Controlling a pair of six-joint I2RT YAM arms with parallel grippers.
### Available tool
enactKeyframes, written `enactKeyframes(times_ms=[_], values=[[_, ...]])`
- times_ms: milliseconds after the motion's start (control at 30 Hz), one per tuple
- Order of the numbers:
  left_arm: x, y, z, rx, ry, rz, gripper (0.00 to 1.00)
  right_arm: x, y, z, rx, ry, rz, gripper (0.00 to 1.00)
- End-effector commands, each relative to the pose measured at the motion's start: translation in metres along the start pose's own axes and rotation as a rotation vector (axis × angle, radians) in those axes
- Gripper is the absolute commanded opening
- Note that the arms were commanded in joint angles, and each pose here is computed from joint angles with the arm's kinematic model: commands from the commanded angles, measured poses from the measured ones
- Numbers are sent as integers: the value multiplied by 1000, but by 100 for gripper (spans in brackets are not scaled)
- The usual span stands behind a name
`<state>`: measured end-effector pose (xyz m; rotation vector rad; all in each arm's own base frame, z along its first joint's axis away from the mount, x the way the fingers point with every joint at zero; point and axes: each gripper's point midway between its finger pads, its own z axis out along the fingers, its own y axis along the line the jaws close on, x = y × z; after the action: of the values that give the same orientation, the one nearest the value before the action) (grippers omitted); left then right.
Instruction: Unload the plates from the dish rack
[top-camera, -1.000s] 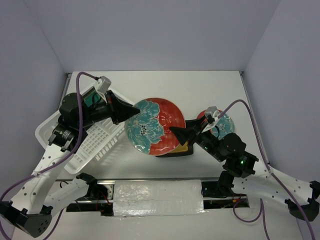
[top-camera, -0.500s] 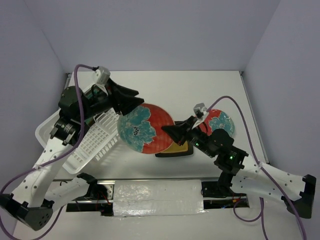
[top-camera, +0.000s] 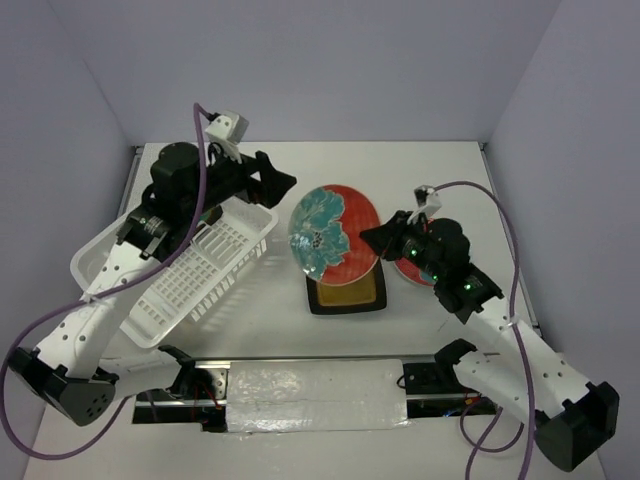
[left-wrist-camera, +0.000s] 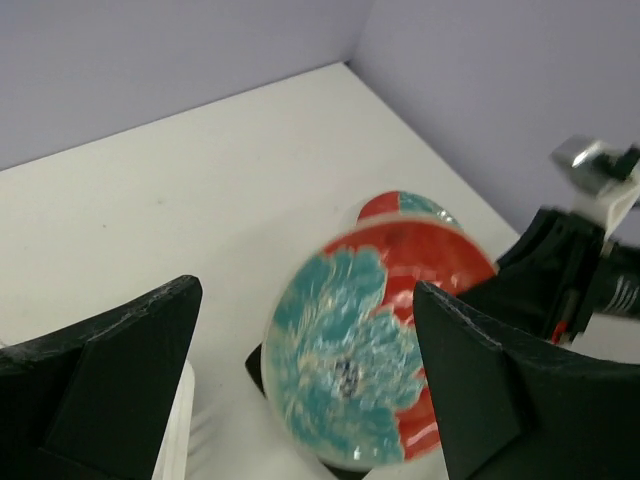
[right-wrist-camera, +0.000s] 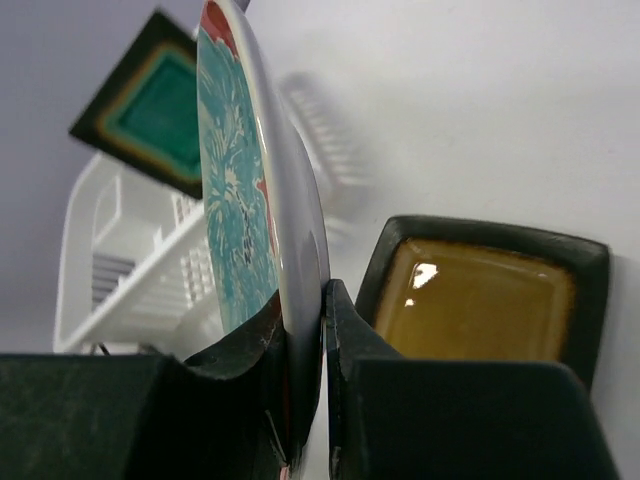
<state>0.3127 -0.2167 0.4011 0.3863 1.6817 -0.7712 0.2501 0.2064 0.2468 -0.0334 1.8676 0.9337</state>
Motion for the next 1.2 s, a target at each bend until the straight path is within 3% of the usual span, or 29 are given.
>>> enactKeyframes(times_ms=[0, 133, 167, 300, 433, 500, 600, 867, 1167], values=[[22, -4, 6, -78, 44, 91, 100, -112, 53, -34, -190, -290, 101, 0], [74, -24, 13, -81, 105, 110, 100, -126, 0, -39, -93, -342, 197, 0], [72, -39, 15, -51, 54, 107, 99, -130, -11, -43, -74, -365, 209, 0], [114, -59, 9, -43, 71, 151, 99, -138, -77, -67, 53, -461, 257, 0], [152, -86, 16, 39, 136, 191, 99, -138, -112, -81, 132, -490, 273, 0], [158, -102, 18, 104, 113, 206, 99, -133, -127, -88, 176, -505, 290, 0], [177, -94, 14, 87, 114, 250, 99, -129, -149, -101, 266, -541, 296, 0], [184, -86, 5, 77, 70, 254, 99, -92, -193, -100, 363, -538, 392, 0], [174, -92, -5, 107, 48, 237, 100, -65, -224, -96, 446, -503, 394, 0]])
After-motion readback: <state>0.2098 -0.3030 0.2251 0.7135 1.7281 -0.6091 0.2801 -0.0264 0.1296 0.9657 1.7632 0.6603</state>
